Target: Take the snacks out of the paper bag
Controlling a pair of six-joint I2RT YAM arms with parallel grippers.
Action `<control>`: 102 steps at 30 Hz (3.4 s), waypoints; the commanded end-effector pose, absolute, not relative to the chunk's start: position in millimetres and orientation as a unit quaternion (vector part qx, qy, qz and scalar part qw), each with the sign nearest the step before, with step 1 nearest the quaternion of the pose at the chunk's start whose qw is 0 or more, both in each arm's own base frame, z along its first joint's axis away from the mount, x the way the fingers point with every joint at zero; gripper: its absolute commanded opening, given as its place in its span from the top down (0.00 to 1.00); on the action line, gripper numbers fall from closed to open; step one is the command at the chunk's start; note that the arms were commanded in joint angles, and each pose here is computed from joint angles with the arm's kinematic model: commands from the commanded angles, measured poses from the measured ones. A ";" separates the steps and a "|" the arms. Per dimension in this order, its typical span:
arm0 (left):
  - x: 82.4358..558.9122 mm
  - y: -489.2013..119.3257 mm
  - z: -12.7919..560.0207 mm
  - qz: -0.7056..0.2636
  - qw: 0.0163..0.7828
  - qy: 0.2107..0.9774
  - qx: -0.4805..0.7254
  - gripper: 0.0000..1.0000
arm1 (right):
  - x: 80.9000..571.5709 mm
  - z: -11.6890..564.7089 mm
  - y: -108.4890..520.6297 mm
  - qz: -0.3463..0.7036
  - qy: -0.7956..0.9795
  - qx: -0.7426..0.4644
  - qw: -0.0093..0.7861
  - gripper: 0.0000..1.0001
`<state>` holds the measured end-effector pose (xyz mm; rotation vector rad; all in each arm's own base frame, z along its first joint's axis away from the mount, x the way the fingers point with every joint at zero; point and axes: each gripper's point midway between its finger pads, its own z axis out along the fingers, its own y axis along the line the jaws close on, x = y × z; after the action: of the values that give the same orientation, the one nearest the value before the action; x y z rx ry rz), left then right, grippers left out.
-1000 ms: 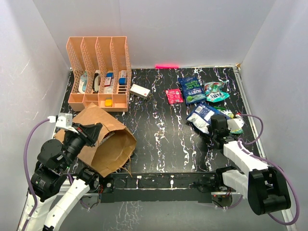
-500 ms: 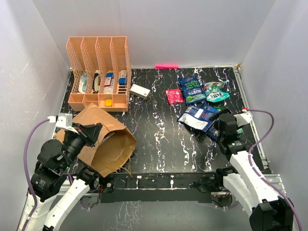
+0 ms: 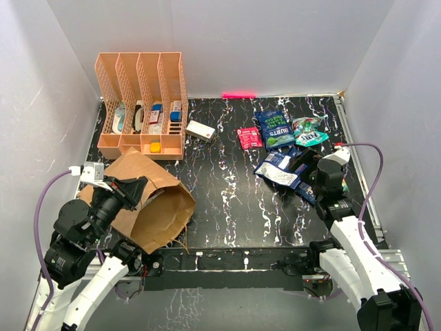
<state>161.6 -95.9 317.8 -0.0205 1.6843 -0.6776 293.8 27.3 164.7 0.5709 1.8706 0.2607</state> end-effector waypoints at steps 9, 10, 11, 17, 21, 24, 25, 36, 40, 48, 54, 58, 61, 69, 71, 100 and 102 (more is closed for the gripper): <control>167.0 -103.9 324.8 -0.307 0.615 0.726 -0.004 1.00 | 307.6 212.8 120.0 0.335 0.767 0.103 0.537 0.12; 166.8 -104.0 325.3 -0.307 0.614 0.727 -0.004 1.00 | 307.5 211.5 131.9 0.352 0.771 0.095 0.522 0.12; 166.7 -104.2 325.3 -0.307 0.613 0.728 -0.004 1.00 | 306.6 211.3 144.1 0.367 0.773 0.089 0.510 0.11; 165.3 -102.9 329.0 -0.316 0.615 0.722 -0.017 1.00 | 279.2 210.2 254.0 0.381 0.786 -0.017 0.486 0.10; 163.9 -103.9 321.9 -0.326 0.607 0.724 -0.029 1.00 | 245.1 209.1 322.0 0.369 0.770 -0.139 0.502 0.07; 159.8 -104.6 320.8 -0.335 0.605 0.721 -0.030 1.00 | 210.7 213.8 360.3 0.360 0.704 -0.253 0.557 0.05; 159.3 -103.0 321.9 -0.335 0.607 0.720 -0.035 1.00 | 204.0 214.5 370.1 0.354 0.683 -0.280 0.574 0.04; 160.2 -101.5 328.0 -0.331 0.614 0.716 -0.032 1.00 | 154.0 190.6 465.0 0.248 0.475 -0.558 0.633 0.02; 159.5 -100.3 328.4 -0.319 0.615 0.721 -0.019 1.00 | 155.3 190.6 479.1 0.205 0.383 -0.583 0.687 0.04; 156.1 -106.7 333.3 -0.332 0.617 0.713 0.003 1.00 | 177.2 142.6 523.0 0.109 0.283 -0.675 0.673 0.18; 148.5 -107.7 347.5 -0.348 0.632 0.692 0.013 1.00 | 195.0 124.0 550.8 0.101 0.258 -0.686 0.673 0.18; 146.3 -109.3 351.7 -0.348 0.635 0.690 0.028 1.00 | 212.8 108.1 568.9 0.104 0.259 -0.701 0.657 0.19; 145.7 -106.8 352.5 -0.341 0.636 0.692 0.028 1.00 | 226.9 94.2 580.5 0.100 0.261 -0.706 0.651 0.20; 139.0 -100.7 361.1 -0.343 0.649 0.679 0.022 1.00 | 252.9 69.1 601.2 0.066 0.265 -0.708 0.652 0.40; 137.2 -102.0 360.9 -0.348 0.649 0.676 0.025 1.00 | 255.5 71.7 602.4 0.063 0.271 -0.703 0.655 0.51; 175.9 -109.6 342.2 -0.321 0.632 0.706 -0.007 1.00 | 153.7 186.3 467.0 0.381 0.484 -0.507 0.603 0.92; 179.3 -108.9 341.0 -0.317 0.629 0.710 -0.014 1.00 | 152.5 197.3 462.1 0.396 0.502 -0.484 0.597 0.92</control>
<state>171.4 -108.7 330.7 -0.0165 1.6542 -0.7345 168.1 462.3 142.6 -1.2988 1.1438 0.7182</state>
